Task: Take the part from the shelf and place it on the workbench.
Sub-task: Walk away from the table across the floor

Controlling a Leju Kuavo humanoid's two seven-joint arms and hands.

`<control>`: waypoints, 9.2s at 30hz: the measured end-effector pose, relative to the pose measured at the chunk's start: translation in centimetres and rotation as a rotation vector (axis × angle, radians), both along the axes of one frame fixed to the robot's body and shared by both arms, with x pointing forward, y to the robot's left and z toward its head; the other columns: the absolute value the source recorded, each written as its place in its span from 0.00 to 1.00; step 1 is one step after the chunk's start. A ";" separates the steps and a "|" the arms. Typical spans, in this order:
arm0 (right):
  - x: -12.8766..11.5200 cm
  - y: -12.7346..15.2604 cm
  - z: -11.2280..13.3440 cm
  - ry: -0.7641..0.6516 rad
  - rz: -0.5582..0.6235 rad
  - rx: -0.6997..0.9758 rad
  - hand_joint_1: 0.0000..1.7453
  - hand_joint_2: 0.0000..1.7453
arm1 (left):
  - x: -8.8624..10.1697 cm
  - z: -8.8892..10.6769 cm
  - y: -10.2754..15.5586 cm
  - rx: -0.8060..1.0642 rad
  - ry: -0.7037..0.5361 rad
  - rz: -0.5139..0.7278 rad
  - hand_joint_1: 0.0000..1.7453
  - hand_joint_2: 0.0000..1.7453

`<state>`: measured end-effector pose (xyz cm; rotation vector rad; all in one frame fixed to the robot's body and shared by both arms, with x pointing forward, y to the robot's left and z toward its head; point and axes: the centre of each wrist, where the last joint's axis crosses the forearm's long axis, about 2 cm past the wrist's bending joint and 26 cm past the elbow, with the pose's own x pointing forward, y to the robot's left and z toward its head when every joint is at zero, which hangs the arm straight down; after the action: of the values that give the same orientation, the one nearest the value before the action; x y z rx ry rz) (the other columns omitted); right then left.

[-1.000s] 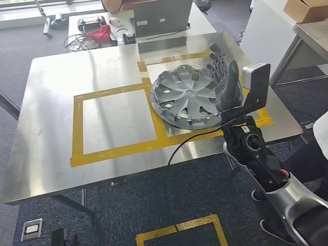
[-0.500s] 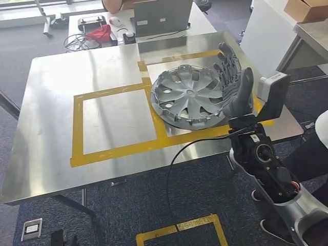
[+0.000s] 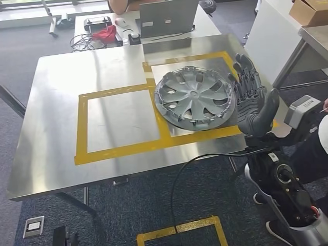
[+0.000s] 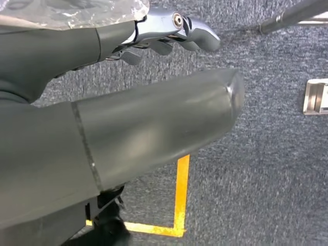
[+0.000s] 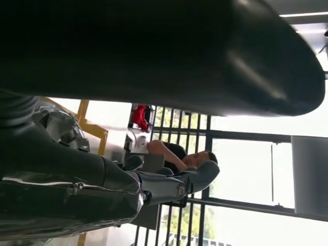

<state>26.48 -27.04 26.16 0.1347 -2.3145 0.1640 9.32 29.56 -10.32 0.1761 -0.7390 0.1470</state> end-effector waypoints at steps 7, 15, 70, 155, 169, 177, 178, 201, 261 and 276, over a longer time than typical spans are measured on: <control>0.0 -0.5 0.4 -0.008 -0.008 0.000 0.00 0.00 | 0.1 0.0 0.2 0.008 0.001 0.000 0.00 0.00; -0.1 -0.7 0.3 -0.004 -0.012 0.002 0.00 0.00 | 0.3 0.1 0.2 0.009 -0.003 0.000 0.00 0.00; -0.5 -0.8 0.6 -0.034 -0.043 -0.003 0.00 0.00 | 0.5 0.1 0.3 0.005 -0.009 0.000 0.00 0.00; -0.7 -0.5 0.4 -0.063 -0.074 -0.033 0.00 0.00 | -0.2 0.0 0.4 0.013 -0.002 0.009 0.00 0.00; -0.7 -0.4 0.5 -0.057 -0.061 -0.028 0.00 0.00 | -0.4 -0.1 0.5 0.019 0.003 0.013 0.00 0.00; -1.6 -0.8 -0.3 -0.042 -0.090 -0.020 0.00 0.00 | -0.1 0.0 0.6 0.027 0.002 -0.005 0.00 0.00; -1.8 -0.8 -0.3 -0.041 -0.093 -0.020 0.00 0.00 | 0.0 0.0 0.6 0.028 0.001 -0.005 0.00 0.00; -2.4 -1.2 -0.5 -0.034 -0.096 -0.021 0.00 0.00 | -0.2 0.0 0.4 0.026 0.005 -0.005 0.00 0.00; -2.0 -1.9 0.1 -0.055 -0.141 -0.023 0.00 0.00 | 0.1 0.0 0.7 0.027 0.017 -0.017 0.00 0.00; -2.2 -2.1 0.0 -0.048 -0.152 -0.024 0.00 0.00 | 0.2 0.0 0.6 0.029 0.015 -0.019 0.00 0.00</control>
<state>24.31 -29.19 26.15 -0.0582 -2.3585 0.1188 9.47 30.21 -10.27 0.1974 -0.7280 0.1170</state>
